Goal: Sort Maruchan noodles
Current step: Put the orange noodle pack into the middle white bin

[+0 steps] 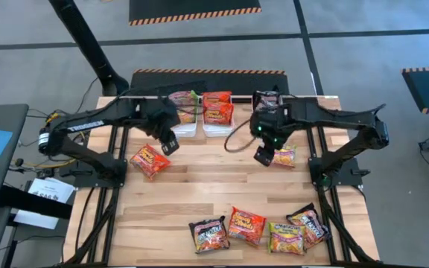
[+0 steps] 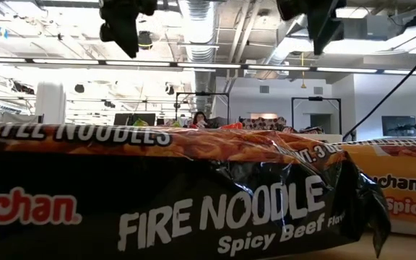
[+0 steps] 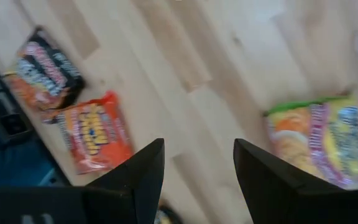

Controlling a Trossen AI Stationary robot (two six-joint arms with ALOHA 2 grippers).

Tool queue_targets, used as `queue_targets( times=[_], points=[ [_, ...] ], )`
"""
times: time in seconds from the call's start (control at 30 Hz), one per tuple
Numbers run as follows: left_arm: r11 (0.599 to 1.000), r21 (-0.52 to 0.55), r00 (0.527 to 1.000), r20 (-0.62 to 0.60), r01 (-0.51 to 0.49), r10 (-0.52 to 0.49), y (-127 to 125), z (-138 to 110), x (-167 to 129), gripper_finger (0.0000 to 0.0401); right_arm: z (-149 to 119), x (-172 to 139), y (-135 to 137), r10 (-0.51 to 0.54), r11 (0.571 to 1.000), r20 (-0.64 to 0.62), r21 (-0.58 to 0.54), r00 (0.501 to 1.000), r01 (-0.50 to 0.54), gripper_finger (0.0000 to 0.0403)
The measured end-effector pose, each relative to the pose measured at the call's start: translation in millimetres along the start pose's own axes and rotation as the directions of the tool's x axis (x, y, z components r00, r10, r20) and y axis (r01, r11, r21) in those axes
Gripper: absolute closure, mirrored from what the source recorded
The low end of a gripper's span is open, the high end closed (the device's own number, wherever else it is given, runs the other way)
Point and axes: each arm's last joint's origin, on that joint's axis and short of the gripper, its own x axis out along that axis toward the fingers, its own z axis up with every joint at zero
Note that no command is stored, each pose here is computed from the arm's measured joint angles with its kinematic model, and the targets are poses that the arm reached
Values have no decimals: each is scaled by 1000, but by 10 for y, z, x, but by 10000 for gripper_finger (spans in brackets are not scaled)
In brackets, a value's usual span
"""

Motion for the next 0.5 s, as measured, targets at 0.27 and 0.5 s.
queue_targets(
  times=[0.27,0.5],
  points=[
    [991,35,986,93,132,-135,-319,-279,-129,303,-273,201,542,33,999,-55,-16,998,-34,186],
    [977,84,973,103,198,-206,-561,-443,-199,303,-589,445,936,-5,1000,-154,-18,988,3,186]
  ],
)
